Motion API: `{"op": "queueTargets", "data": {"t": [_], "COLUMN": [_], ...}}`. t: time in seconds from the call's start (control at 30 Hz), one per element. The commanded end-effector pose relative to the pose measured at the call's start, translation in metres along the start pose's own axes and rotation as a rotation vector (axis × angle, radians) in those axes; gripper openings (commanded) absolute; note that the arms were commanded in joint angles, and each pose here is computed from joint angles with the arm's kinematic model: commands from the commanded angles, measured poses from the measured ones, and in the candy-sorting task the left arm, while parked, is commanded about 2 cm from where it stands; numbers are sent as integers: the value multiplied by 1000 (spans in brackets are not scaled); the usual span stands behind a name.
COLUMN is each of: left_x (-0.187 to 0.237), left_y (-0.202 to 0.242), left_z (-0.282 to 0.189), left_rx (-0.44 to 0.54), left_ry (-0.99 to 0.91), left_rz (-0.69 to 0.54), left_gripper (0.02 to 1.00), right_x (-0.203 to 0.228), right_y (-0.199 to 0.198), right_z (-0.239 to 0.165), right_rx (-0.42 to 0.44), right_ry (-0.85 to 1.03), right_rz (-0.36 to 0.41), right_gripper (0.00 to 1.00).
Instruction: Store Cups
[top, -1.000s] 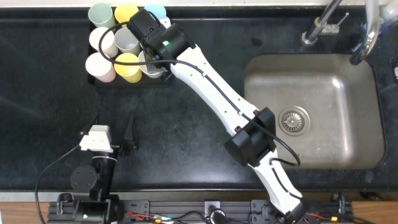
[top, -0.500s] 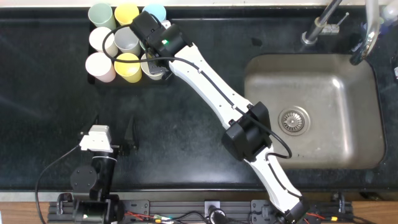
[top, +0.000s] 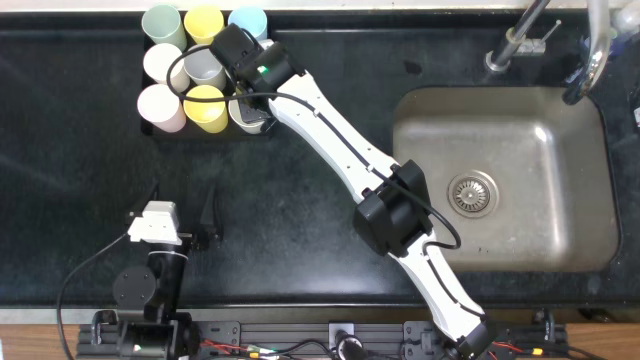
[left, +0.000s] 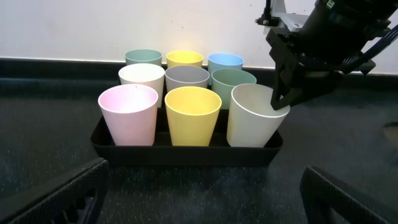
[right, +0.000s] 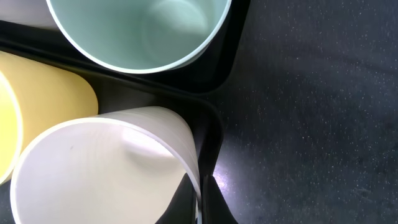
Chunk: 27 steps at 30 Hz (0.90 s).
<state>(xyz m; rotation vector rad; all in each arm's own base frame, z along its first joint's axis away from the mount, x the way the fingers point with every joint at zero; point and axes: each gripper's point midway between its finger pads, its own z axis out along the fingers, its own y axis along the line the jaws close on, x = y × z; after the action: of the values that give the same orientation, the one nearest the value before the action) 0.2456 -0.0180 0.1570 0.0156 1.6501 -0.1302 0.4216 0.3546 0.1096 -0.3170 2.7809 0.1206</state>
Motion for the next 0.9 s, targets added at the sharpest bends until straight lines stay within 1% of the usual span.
{"op": "queueTargets", "data": {"t": [0.03,0.87,0.9], "left_x": [-1,-1,-1], "left_y": [1,1,1], "left_z": [0,0,0], "left_rx": [-1,-1,-1], "left_ry": [-6,-6,-6], "left_rz": [18,18,18], "left_gripper": [1000,1000,1000], "right_x": [-2,4,4], "right_y": [-1,-2,-2], "right_z": [0,3,3], "right_rx": [-6,4,4], "right_ry": [-2,20,19], "right_rz": [2,-3,-4], "right_gripper": [47,47,93]}}
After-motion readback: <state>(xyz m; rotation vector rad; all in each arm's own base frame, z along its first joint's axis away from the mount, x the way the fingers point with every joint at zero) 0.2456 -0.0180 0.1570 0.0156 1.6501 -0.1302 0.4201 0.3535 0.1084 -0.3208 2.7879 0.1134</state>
